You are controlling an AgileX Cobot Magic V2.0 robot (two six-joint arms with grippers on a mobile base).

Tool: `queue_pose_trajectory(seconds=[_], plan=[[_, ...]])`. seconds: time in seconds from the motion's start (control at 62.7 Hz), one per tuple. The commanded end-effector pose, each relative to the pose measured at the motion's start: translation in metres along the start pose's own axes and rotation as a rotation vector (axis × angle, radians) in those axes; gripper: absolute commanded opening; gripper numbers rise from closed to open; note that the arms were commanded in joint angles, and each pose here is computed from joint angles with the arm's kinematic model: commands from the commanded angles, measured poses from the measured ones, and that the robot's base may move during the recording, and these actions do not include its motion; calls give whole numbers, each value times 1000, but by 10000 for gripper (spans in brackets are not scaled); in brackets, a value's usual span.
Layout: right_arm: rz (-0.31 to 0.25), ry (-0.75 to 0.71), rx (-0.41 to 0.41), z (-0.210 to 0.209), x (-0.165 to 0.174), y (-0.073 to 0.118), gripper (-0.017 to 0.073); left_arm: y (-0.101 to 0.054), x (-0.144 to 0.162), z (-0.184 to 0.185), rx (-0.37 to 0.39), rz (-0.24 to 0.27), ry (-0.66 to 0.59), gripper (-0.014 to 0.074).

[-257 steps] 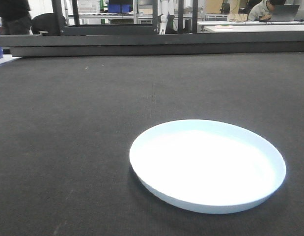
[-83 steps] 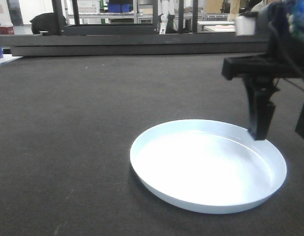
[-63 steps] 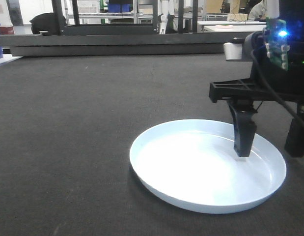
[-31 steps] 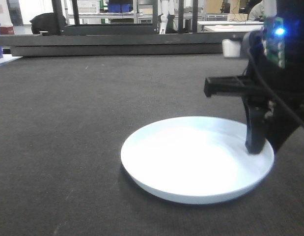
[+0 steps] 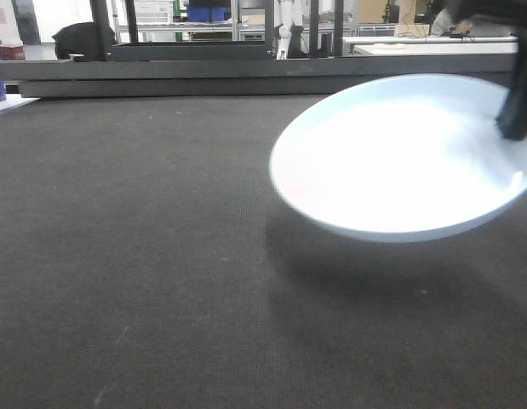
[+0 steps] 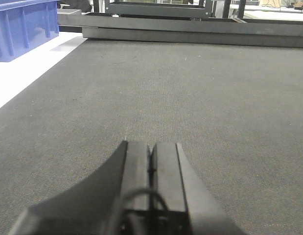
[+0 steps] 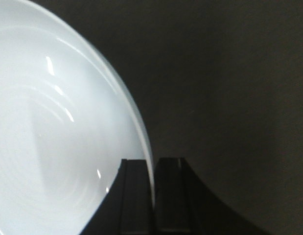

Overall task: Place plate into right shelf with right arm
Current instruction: 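Lift the white plate upright off the table with the right gripper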

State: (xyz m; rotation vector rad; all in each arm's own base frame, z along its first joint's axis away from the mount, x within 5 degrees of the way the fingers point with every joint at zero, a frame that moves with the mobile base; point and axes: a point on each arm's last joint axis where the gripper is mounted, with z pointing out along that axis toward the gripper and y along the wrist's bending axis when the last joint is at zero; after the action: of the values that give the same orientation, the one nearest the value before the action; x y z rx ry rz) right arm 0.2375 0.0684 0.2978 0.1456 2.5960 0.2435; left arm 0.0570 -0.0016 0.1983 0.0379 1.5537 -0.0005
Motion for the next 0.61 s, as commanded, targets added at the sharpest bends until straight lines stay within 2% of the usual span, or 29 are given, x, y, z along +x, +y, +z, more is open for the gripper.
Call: queue_pose_trajectory(seconds=[0.0,0.128,0.207,0.303,0.43,0.59], plan=[[-66,-210,-16,-22,-6,-16,55,1,-5,-1,-12,-15,-89,-128],[-180,-390,5,-40,5,-35,55,1,-5,-1,-12,-15,-89,-128],[-220,-520,7,-52,13,-42,55,1,-5,-1,-12,-15,-89,-128],[-206,-679,-22,-67,23,-45,55,1,-5,-1,-12,-15,-89,-128],[-143,-872,-79,-83,41,-48,55,1,-5,-1,-12,-15,-89,-128],[-154,-1026,-94,-109,62,-52,55,1,-5,-1,-12,-15,-89,-128]])
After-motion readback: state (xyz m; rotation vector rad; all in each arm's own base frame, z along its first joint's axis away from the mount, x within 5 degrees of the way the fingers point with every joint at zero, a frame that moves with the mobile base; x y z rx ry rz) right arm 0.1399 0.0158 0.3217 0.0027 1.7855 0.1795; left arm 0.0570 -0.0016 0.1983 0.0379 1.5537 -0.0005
